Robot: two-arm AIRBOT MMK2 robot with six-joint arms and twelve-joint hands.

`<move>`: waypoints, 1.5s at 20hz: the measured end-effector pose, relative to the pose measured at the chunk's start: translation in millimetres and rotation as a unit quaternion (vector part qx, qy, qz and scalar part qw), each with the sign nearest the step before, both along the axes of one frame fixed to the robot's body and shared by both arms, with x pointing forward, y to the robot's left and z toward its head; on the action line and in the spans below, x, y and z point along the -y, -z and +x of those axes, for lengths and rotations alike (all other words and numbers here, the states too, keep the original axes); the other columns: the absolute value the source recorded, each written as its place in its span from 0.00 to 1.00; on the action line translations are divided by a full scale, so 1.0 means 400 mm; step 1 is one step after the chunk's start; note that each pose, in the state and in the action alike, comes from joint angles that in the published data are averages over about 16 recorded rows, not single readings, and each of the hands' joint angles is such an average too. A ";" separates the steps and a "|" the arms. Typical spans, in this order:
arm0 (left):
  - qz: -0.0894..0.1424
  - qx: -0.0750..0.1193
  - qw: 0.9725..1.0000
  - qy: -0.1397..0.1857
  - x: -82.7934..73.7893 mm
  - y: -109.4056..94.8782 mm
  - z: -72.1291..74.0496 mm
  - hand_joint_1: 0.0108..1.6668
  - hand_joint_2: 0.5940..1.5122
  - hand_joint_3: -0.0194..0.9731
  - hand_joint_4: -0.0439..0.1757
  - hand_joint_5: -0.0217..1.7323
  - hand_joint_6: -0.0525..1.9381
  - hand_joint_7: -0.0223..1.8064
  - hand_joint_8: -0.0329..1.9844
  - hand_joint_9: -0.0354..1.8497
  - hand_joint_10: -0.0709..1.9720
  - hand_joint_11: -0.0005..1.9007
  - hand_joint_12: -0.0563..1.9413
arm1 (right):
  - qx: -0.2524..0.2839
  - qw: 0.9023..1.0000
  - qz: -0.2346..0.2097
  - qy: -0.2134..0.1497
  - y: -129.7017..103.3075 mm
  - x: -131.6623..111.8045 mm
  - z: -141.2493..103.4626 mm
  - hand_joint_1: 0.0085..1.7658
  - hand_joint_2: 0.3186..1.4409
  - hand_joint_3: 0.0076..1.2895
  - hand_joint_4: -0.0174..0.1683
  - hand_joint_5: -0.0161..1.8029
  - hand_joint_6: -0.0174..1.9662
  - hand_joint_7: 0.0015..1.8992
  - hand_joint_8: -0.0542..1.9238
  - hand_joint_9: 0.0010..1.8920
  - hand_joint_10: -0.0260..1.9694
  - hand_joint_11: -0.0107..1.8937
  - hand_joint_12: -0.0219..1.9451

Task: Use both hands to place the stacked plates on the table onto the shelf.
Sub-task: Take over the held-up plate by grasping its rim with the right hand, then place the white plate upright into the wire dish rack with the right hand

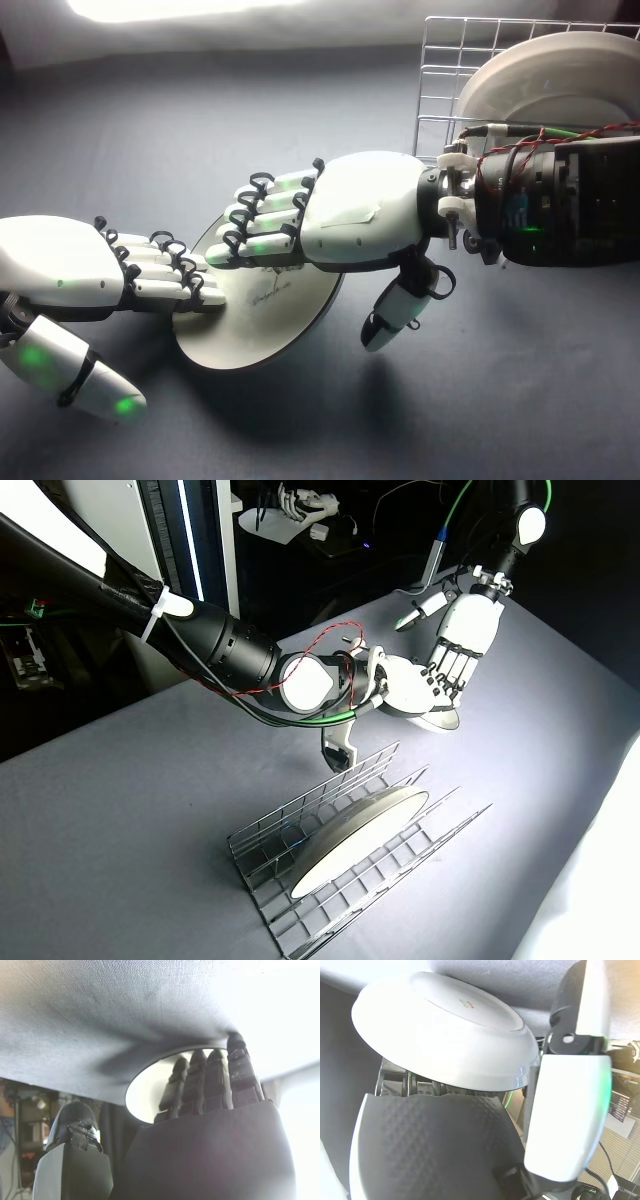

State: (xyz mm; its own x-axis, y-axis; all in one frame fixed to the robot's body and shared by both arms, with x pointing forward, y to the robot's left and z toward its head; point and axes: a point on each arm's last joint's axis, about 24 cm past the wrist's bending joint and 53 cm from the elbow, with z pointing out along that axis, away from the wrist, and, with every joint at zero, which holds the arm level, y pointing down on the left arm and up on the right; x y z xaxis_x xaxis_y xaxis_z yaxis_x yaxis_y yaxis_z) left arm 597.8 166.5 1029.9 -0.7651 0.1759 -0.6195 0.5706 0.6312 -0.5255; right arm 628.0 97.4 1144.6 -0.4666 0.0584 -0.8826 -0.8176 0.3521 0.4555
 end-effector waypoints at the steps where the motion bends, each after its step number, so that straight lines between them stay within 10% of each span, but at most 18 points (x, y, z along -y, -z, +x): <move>1: 0.000 0.000 1.000 0.000 0.000 0.000 0.000 0.00 0.55 0.02 0.17 0.04 0.01 0.02 0.01 0.01 0.01 0.02 0.02 | 0.000 1.000 0.001 -0.001 -0.002 -0.001 -0.001 0.65 0.42 0.00 0.11 0.08 0.03 0.08 0.04 0.07 0.03 0.04 0.17; 14: -0.010 0.019 1.000 0.012 0.020 -0.039 0.011 0.00 0.55 0.02 0.15 0.04 0.01 0.04 0.01 0.02 0.01 0.01 0.07 | 0.012 0.999 0.025 -0.028 -0.038 -0.010 -0.033 0.73 0.49 0.00 0.07 0.51 0.27 0.54 0.24 0.57 0.20 0.64 0.91; 22: -0.039 0.081 0.996 0.018 0.035 -0.163 0.052 0.00 0.55 0.02 0.18 0.07 0.02 0.06 0.02 0.05 0.01 0.01 0.10 | 0.009 0.999 0.038 -0.025 -0.073 0.016 -0.039 0.70 0.47 0.00 0.06 0.56 0.33 0.67 0.63 0.74 0.59 0.87 0.99; 30: -0.078 0.160 0.984 0.006 0.016 -0.334 0.094 0.00 0.55 0.02 0.21 0.09 0.03 0.07 0.02 0.07 0.01 0.01 0.10 | -0.001 0.998 0.066 -0.013 -0.146 0.046 -0.046 0.69 0.47 0.00 0.05 0.58 0.34 0.73 0.93 0.84 0.95 0.89 0.99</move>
State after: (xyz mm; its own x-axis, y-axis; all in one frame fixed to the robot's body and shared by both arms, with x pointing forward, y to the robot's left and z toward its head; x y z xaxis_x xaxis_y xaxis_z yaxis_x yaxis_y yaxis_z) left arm 635.5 160.2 1163.4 -0.5258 0.0674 -0.8480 0.7286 0.5501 -0.4081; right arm 609.6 78.8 1202.9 -0.4715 0.1621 -0.8668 -0.8243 0.2684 0.4985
